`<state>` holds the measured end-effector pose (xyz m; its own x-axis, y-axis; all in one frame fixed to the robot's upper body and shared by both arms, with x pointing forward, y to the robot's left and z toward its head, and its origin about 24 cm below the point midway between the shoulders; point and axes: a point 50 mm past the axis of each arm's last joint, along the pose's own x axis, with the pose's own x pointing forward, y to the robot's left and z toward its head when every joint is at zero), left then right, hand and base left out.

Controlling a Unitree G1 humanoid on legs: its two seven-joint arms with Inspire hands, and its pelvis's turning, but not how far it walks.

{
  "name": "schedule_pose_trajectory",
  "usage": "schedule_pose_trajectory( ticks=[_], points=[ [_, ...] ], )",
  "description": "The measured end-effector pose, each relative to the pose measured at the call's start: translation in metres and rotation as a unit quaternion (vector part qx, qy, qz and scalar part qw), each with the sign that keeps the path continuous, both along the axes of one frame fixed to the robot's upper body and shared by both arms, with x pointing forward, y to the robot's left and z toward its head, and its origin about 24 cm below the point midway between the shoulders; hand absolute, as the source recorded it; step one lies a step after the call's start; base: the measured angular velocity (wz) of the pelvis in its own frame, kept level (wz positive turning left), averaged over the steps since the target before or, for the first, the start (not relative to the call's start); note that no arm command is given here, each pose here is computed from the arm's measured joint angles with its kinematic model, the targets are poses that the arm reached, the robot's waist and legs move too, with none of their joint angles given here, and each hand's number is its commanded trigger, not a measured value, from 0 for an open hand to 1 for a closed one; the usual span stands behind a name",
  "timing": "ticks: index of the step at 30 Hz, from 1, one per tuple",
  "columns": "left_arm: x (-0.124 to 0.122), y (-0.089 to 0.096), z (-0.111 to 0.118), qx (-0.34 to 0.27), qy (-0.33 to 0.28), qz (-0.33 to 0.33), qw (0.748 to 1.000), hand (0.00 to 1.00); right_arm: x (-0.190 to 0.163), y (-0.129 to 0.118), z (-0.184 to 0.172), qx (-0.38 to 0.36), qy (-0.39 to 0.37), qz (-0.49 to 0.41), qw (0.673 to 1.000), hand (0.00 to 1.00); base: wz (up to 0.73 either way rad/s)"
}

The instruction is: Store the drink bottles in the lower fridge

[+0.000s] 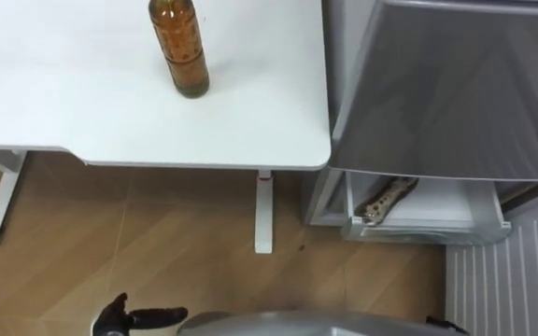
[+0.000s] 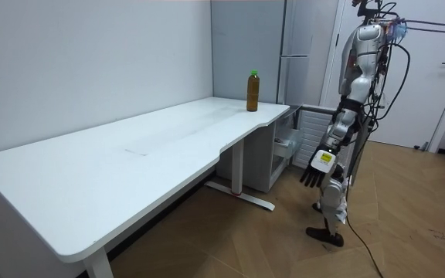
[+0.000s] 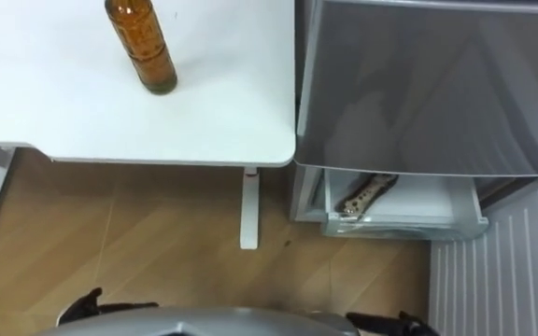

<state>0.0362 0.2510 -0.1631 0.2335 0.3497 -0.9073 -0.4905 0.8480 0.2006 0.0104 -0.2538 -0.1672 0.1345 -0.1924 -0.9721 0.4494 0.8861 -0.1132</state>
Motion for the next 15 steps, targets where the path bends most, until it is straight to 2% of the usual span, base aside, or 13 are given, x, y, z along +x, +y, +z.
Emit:
schedule_pose_trajectory(
  ticks=[3, 6, 8, 11, 15],
  points=[
    [-0.007, 0.004, 0.000, -0.004, -0.008, 0.084, 0.996, 0.00, -0.009, -0.003, 0.001, -0.009, 0.008, -0.025, 1.000, 0.00, -0.02],
    [-0.008, 0.010, 0.002, -0.003, -0.028, 0.184, 0.982, 0.00, -0.012, -0.003, 0.001, -0.022, 0.020, -0.018, 0.999, 0.00, -0.06],
    [-0.001, 0.015, 0.005, -0.002, -0.056, 0.255, 0.965, 0.00, -0.011, -0.003, 0.000, -0.026, 0.020, -0.020, 0.999, 0.00, 0.00],
    [0.014, 0.025, 0.013, 0.009, -0.100, 0.323, 0.941, 0.00, -0.007, -0.005, 0.001, -0.039, 0.021, -0.006, 0.999, 0.00, 0.00],
    [0.036, 0.044, 0.030, 0.045, -0.163, 0.384, 0.908, 0.00, -0.002, -0.007, 0.002, -0.059, 0.021, 0.011, 0.998, 0.00, 0.00]
  ],
)
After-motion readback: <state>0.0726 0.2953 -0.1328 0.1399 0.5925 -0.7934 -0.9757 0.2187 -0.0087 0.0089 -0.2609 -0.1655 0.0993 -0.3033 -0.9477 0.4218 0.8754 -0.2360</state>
